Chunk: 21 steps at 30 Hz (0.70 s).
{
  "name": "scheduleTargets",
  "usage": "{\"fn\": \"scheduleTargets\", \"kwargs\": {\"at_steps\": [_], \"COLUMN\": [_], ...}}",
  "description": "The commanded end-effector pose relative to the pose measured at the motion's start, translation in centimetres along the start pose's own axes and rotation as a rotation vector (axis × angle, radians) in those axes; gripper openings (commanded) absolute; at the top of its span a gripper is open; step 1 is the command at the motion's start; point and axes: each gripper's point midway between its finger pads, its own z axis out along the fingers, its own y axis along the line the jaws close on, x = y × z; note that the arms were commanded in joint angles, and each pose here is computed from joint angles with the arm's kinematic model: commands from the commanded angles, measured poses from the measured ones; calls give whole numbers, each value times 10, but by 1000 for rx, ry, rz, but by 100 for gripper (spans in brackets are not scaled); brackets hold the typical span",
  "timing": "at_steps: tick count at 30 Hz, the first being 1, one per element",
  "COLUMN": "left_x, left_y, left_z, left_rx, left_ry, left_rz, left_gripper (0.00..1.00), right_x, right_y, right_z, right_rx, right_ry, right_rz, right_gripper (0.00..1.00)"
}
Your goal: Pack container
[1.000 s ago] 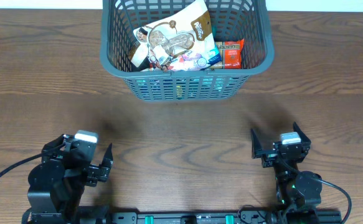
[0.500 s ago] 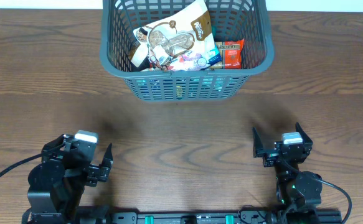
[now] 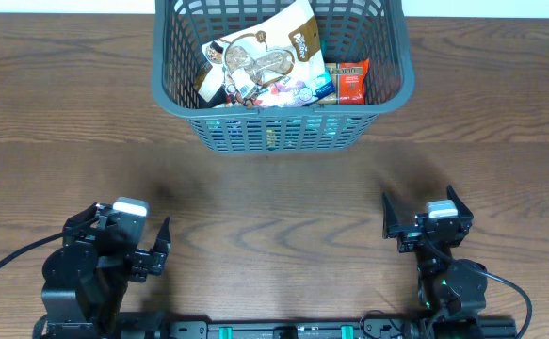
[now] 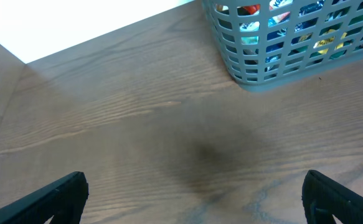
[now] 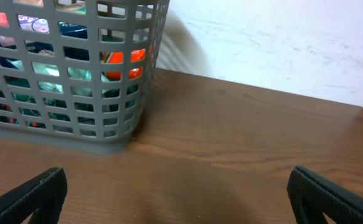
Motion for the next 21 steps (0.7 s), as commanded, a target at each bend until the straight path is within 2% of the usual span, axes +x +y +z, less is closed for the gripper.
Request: {"fn": "scheduleTargets", "kwargs": {"at_steps": [1, 8, 10, 15, 21], "left_x": [0, 3, 6, 1, 4], "left_y": [3, 2, -8, -29, -34], "left_z": [-1, -2, -6, -14, 4], "left_rx": [-17, -14, 39, 145, 140], "left_ry": [-3, 5, 2, -88, -239], "left_rz": [10, 9, -12, -122, -245], "left_gripper": [99, 99, 99, 99, 99], "right_x": [1, 1, 1, 1, 1], "right_y": [2, 2, 2, 2, 2], "right_z": [0, 0, 0, 0, 0], "right_rx": [-5, -5, -5, -5, -5], "right_ry": [-3, -2, -2, -3, -3], "right_rz": [6, 6, 6, 6, 6], "right_gripper": [99, 99, 99, 99, 99]}}
